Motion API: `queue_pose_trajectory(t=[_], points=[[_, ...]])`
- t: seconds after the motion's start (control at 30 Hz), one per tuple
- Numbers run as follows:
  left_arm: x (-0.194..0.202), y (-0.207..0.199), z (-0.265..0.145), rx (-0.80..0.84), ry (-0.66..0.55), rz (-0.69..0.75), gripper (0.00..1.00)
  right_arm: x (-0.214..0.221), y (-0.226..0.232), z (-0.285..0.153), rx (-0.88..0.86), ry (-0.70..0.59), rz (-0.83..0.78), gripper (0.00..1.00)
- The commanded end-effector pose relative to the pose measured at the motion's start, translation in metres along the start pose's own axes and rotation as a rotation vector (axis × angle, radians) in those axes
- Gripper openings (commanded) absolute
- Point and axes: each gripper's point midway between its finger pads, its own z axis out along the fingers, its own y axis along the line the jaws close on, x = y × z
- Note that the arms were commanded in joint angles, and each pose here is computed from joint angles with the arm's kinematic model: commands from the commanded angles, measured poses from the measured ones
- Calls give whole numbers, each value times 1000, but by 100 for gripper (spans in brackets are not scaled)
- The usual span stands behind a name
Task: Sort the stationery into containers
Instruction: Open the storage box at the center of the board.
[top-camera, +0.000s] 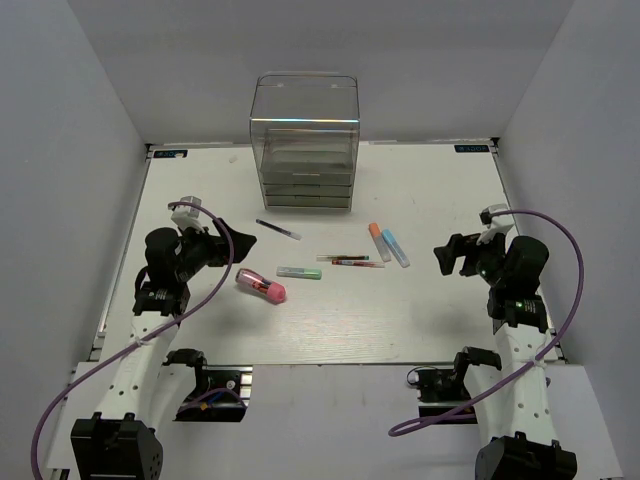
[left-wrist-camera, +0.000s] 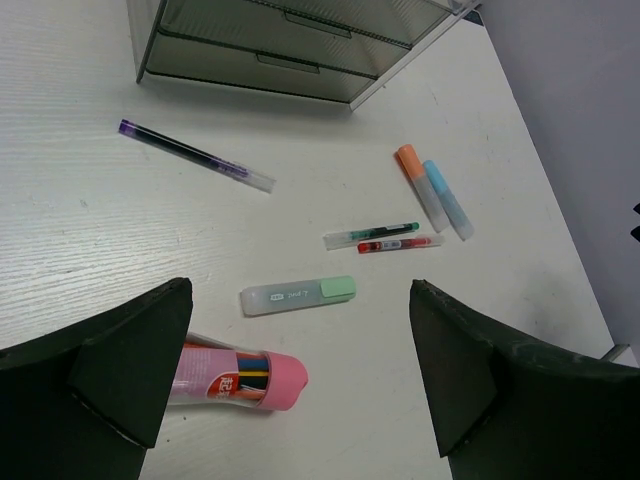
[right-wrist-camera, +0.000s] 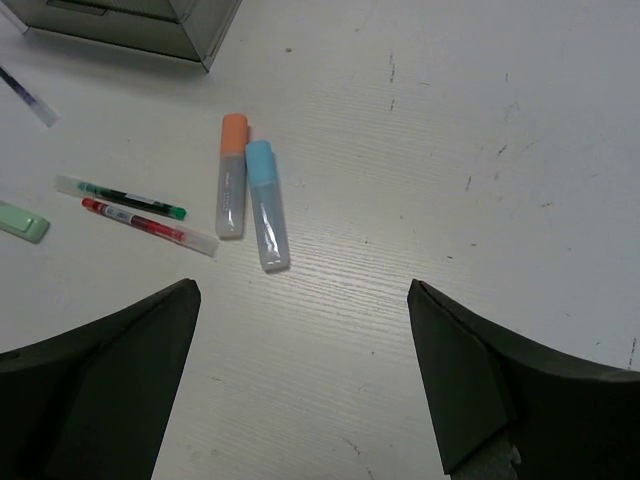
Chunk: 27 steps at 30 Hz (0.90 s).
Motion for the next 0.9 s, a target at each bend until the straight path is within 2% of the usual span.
queue_pose_trajectory(t=[0.0,0.13,0.23,0.37,0.4,0.5,0.57,0.6,0.67,0.7,0.77,0.8,0.83,0.87], points=[[-11,-6,-2,21,-20,29,100,-2,7,-3,-48,-13,-62,90],[-11,-7,-2,21,-20,20,100,10,10,-3,-97,4,-166,90],[-9,-5,0,18,-13,16,91,20,5,0,-89,26,-177,90],[-7,-4,1,14,-5,11,54,29,4,2,-104,38,-204,90],[-5,-2,3,10,5,6,37,30,2,3,-98,41,-199,90],[-9,-2,7,15,-7,-19,17,36,4,4,-124,53,-217,90],[-5,-2,13,31,7,-77,19,38,19,1,-219,50,-257,90],[-6,-8,17,72,1,-87,35,40,22,1,-239,52,-255,90],[7,-8,27,103,43,-202,49,40,29,-1,-266,37,-255,90],[-1,-10,32,128,4,-215,59,40,28,-1,-262,31,-261,90],[-1,-9,42,143,-10,-298,65,37,23,0,-231,27,-255,63],[-2,-10,46,142,-18,-320,66,37,23,1,-225,30,-241,33],[-5,-7,49,130,-35,-341,66,34,16,3,-193,31,-238,22],[-9,-7,53,123,-55,-379,66,34,15,4,-185,34,-224,16]])
